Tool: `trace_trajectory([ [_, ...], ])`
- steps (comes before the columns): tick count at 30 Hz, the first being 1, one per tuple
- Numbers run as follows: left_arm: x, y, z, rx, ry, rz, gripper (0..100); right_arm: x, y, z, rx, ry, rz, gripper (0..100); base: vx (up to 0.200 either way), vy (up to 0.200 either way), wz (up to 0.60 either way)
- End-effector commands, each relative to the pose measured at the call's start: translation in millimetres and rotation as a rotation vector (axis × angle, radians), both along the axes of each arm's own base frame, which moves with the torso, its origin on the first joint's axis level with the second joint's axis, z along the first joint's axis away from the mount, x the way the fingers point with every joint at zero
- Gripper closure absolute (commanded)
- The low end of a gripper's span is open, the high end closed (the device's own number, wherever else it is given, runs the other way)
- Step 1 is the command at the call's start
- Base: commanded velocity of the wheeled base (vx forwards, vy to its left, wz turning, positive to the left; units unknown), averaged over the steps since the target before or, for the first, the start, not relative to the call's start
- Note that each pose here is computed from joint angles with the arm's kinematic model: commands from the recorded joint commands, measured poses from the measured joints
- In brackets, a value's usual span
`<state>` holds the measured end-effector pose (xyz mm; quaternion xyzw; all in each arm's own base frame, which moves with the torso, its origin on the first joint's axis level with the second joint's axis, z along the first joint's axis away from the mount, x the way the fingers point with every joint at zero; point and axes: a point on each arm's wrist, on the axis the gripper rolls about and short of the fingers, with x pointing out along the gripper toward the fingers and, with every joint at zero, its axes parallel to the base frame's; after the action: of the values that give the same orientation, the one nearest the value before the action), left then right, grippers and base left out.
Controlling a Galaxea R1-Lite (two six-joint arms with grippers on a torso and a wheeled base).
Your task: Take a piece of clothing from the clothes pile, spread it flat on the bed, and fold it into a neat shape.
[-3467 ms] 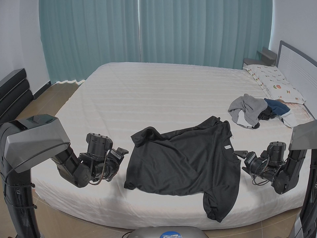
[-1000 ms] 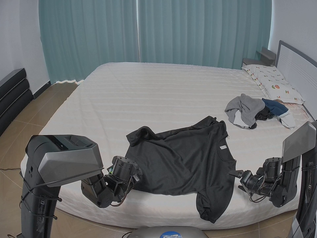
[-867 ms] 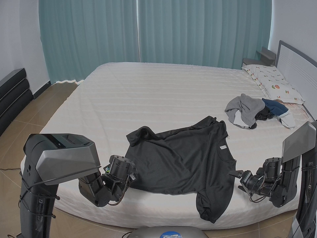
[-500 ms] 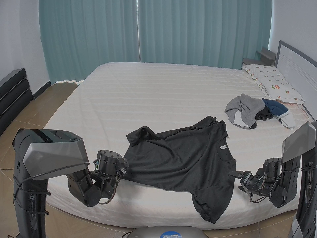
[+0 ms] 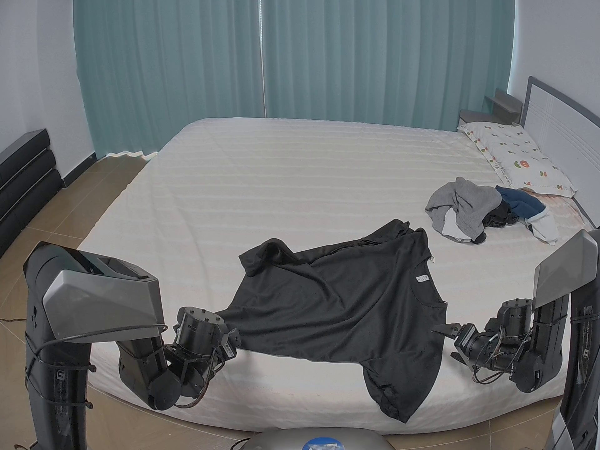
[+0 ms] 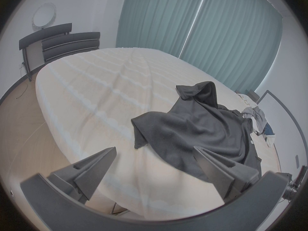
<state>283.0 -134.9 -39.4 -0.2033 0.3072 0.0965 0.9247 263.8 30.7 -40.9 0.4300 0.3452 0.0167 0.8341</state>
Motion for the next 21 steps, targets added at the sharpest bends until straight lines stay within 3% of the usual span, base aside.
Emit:
trace_trajectory([
  [1, 4, 6, -4, -0.033, 0.013, 0.019, 0, 0, 0, 0, -0.004, -0.010, 0.004, 0, 0.000, 0.000, 0.00],
  [5, 19, 11, 1, -0.156, -0.023, 0.093, 0, 0, 0, 0, -0.010, -0.010, 0.009, 0, 0.000, 0.000, 0.00],
  [9, 22, 16, 5, -0.316, 0.009, 0.081, 0, 0, 0, -1, -0.010, -0.010, 0.009, 0, 0.000, 0.000, 0.00],
  [12, 26, 22, 8, -0.386, 0.020, 0.096, 0, 0, 0, 0, -0.007, -0.011, 0.009, 0, 0.000, 0.000, 0.00],
  [21, 31, 24, 8, -0.398, 0.012, 0.095, 0, 0, 0, -1, -0.010, -0.008, 0.007, 0, 0.000, 0.000, 0.00],
])
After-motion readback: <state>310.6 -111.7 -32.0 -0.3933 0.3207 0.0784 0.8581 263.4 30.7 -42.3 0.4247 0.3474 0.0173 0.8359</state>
